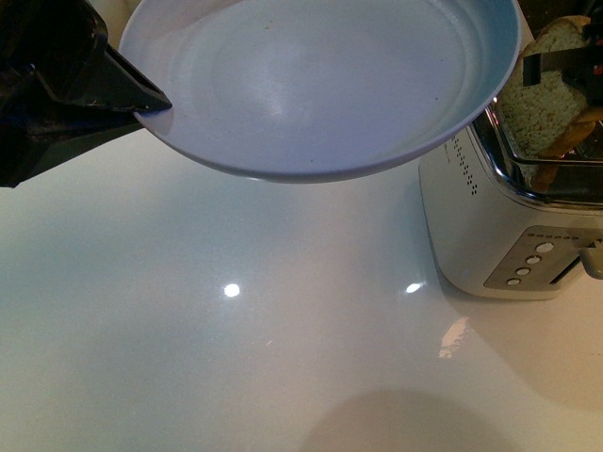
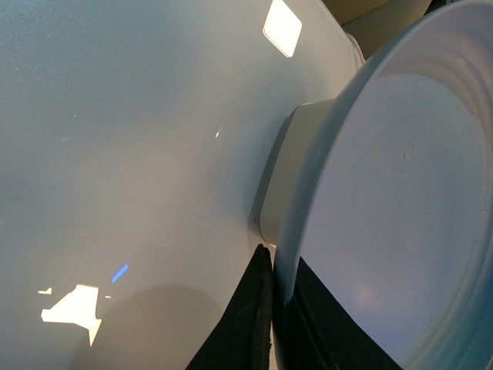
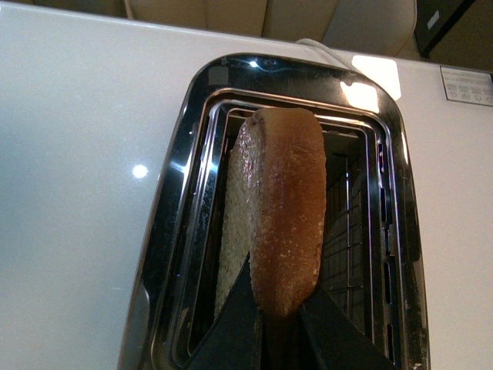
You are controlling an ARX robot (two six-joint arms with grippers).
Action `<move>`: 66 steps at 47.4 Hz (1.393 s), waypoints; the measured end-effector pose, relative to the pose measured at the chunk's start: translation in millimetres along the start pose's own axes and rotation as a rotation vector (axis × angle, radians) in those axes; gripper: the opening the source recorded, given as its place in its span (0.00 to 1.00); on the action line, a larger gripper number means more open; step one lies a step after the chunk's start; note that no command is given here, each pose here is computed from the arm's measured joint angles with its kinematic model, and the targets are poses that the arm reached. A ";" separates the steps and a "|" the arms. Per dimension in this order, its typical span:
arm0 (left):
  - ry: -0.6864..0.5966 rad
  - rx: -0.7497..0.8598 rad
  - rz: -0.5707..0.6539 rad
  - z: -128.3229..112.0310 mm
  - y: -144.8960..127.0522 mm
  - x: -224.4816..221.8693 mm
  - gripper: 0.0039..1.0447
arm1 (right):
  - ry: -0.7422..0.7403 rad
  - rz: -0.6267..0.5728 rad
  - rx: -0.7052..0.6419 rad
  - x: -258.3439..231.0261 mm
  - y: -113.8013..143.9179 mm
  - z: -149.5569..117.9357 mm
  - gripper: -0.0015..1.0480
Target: Left arm holds plate, right arm toasts bread
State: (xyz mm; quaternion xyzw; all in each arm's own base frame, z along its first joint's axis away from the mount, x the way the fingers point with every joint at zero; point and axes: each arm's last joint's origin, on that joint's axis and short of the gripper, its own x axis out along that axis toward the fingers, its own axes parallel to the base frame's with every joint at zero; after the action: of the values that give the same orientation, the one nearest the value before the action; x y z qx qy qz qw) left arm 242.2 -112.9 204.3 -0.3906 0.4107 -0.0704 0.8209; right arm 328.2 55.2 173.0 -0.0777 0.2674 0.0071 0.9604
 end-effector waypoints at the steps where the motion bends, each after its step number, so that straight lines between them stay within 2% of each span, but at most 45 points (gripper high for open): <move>1: 0.000 0.000 0.000 0.0 0.0 0.0 0.03 | 0.003 -0.001 0.001 0.9 0.3 -0.8 0.03; 4: 0.000 0.000 0.000 0.0 0.0 0.0 0.03 | 0.008 -0.002 0.003 2.4 0.9 -2.2 0.03; 6: 0.000 0.000 0.000 0.0 0.0 0.0 0.03 | 0.008 -0.001 0.004 2.3 1.2 -2.1 0.08; 17: 0.000 0.000 0.000 0.0 0.0 0.0 0.03 | 0.031 0.006 0.012 -8.6 0.2 -2.2 0.40; 25: 0.000 0.000 0.000 0.0 0.0 0.0 0.03 | -0.069 0.045 0.039 -61.1 -18.0 10.2 0.72; 28: 0.000 0.000 0.000 0.0 0.0 0.0 0.03 | -0.084 0.056 0.050 -76.8 -24.6 9.8 0.78; 32: 0.000 0.000 0.000 0.0 0.0 0.0 0.03 | -0.080 0.078 0.078 -119.5 -40.4 -2.0 0.93; 33: 0.000 0.000 0.000 0.0 0.0 0.0 0.03 | -0.079 0.081 0.080 -123.9 -41.7 -3.8 0.93; 38: 0.000 0.000 0.000 0.0 0.0 0.0 0.03 | -0.088 0.084 0.094 -155.5 -48.4 -16.8 0.91; 40: 0.000 0.000 0.000 0.0 0.0 0.0 0.03 | -0.123 0.074 0.103 -162.6 -50.0 -18.1 0.91; 42: 0.000 0.000 0.000 0.0 0.0 0.0 0.03 | -0.221 0.046 0.119 -167.1 -52.8 -18.8 0.86; 44: 0.000 0.000 -0.001 0.0 -0.2 -0.1 0.03 | -0.355 0.017 0.130 -170.0 -54.8 -21.4 0.80; 46: 0.004 0.001 -0.003 -0.2 -0.3 -0.1 0.03 | -0.430 0.001 0.136 -170.8 -55.2 -25.0 0.75; 50: -0.001 0.000 0.000 -0.1 -0.3 -0.1 0.03 | -0.516 -0.018 0.144 -170.8 -55.2 -35.0 0.65; 61: 0.000 0.000 -0.001 0.1 -0.3 -0.1 0.03 | -0.531 -0.015 0.146 -169.7 -50.8 -62.7 0.35; 66: 0.000 0.000 -0.001 0.1 -0.3 -0.1 0.03 | -0.533 -0.015 0.147 -171.1 -48.8 -75.8 0.13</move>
State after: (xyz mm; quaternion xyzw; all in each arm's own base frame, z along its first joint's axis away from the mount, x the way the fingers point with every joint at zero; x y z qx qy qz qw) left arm 242.2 -113.0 204.6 -0.3908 0.4103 -0.0708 0.8209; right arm 145.5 0.2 204.1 -0.0054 0.0047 0.0008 1.0000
